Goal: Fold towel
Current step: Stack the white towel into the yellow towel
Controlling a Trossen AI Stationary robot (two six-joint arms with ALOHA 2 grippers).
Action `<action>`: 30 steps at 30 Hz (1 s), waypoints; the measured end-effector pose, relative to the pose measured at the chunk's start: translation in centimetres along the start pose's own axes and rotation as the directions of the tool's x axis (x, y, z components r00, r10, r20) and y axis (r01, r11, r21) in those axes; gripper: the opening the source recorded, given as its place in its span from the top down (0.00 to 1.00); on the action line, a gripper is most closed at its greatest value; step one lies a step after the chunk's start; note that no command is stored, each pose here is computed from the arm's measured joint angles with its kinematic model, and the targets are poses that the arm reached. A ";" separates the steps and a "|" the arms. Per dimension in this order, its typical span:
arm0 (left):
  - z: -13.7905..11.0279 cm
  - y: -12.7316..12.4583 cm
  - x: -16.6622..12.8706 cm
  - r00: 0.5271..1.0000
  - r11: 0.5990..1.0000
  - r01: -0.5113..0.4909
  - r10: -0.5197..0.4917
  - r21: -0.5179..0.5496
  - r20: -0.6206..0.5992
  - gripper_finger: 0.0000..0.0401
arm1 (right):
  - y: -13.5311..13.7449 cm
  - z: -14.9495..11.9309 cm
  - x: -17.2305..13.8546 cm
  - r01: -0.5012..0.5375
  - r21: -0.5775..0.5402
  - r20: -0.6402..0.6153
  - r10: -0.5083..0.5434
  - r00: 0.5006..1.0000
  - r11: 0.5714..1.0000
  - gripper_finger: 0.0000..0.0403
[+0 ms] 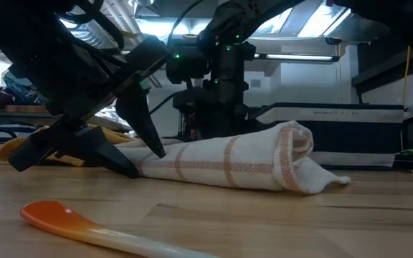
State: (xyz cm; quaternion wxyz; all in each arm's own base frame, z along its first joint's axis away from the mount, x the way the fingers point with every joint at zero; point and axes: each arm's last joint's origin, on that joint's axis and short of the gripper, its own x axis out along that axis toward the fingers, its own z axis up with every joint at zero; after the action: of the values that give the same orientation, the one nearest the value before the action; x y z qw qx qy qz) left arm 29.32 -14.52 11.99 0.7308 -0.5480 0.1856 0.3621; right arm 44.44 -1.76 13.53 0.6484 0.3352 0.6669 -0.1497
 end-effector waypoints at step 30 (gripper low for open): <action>1.6 -1.7 1.1 0.992 0.983 0.058 -0.076 0.173 0.100 0.99 | 1.1 -0.1 0.1 -0.187 -0.019 -0.110 0.184 0.977 0.982 0.98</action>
State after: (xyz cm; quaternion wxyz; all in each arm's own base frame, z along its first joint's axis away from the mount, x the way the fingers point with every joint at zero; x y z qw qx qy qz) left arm 31.12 -12.93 12.89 0.7956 -0.4694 0.1579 0.3487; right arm 45.12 -0.88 13.74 0.6273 0.3940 0.6690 -0.0604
